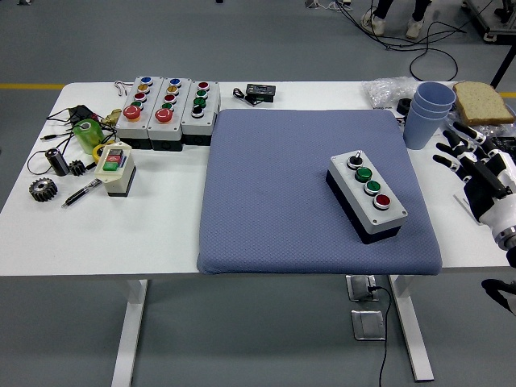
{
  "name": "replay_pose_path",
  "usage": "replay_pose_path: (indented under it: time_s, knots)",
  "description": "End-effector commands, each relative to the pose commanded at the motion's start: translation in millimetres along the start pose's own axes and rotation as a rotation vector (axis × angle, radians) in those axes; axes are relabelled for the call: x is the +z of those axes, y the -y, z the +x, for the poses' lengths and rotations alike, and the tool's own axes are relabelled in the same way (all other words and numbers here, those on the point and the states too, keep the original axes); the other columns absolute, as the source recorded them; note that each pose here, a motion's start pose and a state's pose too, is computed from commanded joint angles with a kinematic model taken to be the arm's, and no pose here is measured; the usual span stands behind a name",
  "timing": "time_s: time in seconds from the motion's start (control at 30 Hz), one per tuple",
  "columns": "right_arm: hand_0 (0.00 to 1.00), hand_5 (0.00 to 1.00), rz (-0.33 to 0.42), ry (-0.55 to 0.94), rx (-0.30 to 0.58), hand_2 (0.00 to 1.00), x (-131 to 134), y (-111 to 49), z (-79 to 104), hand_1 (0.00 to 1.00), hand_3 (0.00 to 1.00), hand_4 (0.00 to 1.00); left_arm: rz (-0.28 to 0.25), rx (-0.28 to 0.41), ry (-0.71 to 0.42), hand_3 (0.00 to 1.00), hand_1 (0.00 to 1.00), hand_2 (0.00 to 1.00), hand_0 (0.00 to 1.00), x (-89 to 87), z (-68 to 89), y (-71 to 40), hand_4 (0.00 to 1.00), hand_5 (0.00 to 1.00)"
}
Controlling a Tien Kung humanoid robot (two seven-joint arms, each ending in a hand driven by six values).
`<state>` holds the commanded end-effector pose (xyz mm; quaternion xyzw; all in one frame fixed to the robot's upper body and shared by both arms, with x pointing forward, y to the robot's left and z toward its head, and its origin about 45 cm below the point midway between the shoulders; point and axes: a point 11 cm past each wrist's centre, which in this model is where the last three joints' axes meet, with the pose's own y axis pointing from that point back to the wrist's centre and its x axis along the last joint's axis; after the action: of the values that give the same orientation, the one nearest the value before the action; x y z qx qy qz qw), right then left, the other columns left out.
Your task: Pick up the button,place it on the desk,press the button,press the button
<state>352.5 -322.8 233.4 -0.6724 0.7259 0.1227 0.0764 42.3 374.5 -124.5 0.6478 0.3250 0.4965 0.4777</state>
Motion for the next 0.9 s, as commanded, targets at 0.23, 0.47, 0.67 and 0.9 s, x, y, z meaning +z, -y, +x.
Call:
replay_pose_path:
  time_s: [0.23, 0.47, 0.67, 0.9]
  knots:
    - [0.685, 0.245, 0.010, -0.005, 0.013, 0.727, -3.1, 0.2, 3.0, 0.656, 0.740, 0.787, -0.003, 0.002, -0.002, 0.632, 0.698, 0.719, 0.644, 1.6, 1.5, 0.0, 0.374, 0.739]
    - [0.701, 0.237, 0.048, -0.108, 0.030, 0.747, -12.4, 3.6, 1.0, 0.681, 0.757, 0.791, -0.006, 0.000, -0.005, 0.631, 0.698, 0.719, 0.644, 2.8, 1.0, -0.1, 0.375, 0.737]
    - [0.798, 0.154, 0.087, -0.309, 0.094, 0.829, -19.8, 5.9, 0.3, 0.746, 0.823, 0.901, -0.005, -0.004, 0.000, 0.631, 0.698, 0.719, 0.643, 2.2, -1.1, -0.2, 0.374, 0.739]
    - [0.951, 0.160, 0.037, -0.578, 0.083, 0.933, -9.9, 7.7, -14.0, 0.836, 0.923, 0.969, -0.001, -0.006, 0.006, 0.631, 0.698, 0.718, 0.642, 0.0, -2.2, -0.1, 0.374, 0.738]
